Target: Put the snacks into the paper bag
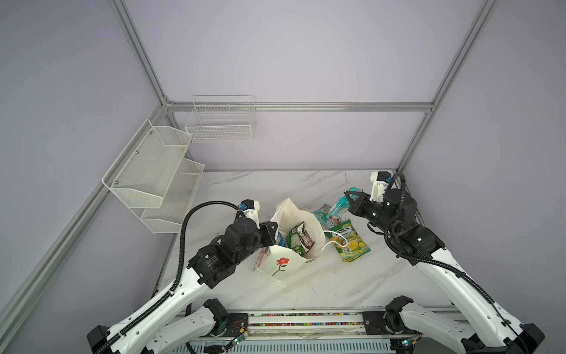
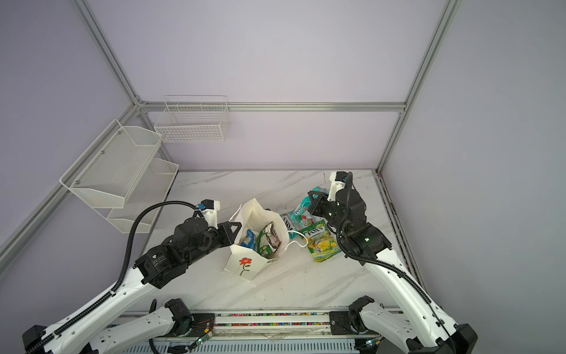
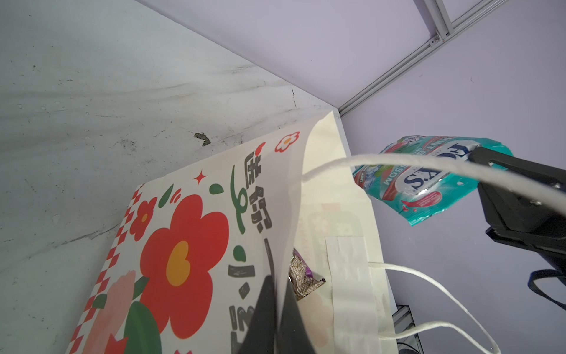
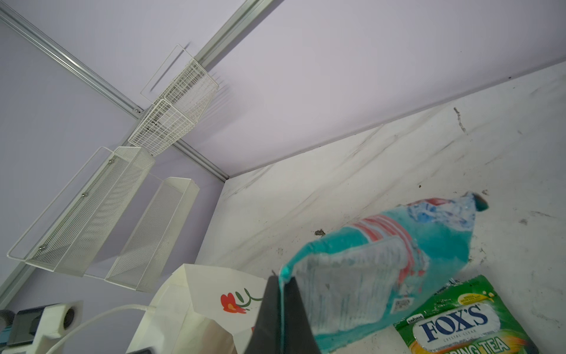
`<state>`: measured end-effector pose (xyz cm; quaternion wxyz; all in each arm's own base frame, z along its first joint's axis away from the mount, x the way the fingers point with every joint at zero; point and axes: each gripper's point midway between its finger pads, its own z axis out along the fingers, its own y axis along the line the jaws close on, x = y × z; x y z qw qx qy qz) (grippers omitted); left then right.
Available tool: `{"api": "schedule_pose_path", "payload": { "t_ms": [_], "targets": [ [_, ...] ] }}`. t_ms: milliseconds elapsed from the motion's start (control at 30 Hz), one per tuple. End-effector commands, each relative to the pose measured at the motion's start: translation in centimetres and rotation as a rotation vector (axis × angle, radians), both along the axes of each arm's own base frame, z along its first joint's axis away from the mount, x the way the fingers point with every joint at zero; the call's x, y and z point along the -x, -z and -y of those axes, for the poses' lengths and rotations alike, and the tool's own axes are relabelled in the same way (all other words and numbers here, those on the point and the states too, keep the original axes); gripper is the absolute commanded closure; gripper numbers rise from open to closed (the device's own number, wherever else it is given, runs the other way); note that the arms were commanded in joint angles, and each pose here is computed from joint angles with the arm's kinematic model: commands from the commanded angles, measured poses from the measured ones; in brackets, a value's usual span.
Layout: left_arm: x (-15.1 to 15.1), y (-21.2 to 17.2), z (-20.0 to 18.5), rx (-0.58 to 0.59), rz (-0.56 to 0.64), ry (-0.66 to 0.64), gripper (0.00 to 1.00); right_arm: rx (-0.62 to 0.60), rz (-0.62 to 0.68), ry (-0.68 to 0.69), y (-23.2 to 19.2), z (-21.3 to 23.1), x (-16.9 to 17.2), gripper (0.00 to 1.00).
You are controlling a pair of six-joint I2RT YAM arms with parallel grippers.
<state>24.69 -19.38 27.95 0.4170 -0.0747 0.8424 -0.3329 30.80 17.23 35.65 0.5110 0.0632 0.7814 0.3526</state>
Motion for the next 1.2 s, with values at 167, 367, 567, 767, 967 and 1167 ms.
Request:
{"api": "schedule_pose_path", "payload": {
  "t_ms": [167, 367, 567, 767, 967, 1167],
  "targets": [
    [0.1, -0.5, -0.8, -0.013, 0.027, -0.006, 1.0, -0.054, 0.157, -0.138, -6.1, -1.2, 2.4, 1.0],
    [0.3, -0.8, -0.9, -0.035, 0.031, 0.013, 1.0, -0.075, 0.194, -0.232, -7.9, -2.5, 3.4, 1.0],
    [0.5, -1.0, -1.0, -0.038, 0.034, 0.015, 1.0, -0.104, 0.242, -0.308, -10.3, -3.2, 4.8, 1.0],
    [0.6, -1.1, -1.0, -0.044, 0.034, 0.024, 1.0, -0.137, 0.274, -0.377, -12.0, -3.8, 6.1, 1.0],
    [0.8, -1.7, -0.9, -0.036, 0.047, 0.04, 1.0, -0.151, 0.288, -0.414, -13.0, -4.1, 6.8, 1.0],
    [0.9, -2.1, -1.0, -0.041, 0.054, 0.044, 1.0, -0.179, 0.298, -0.472, -13.9, -4.8, 7.7, 1.0]
  ]
}}
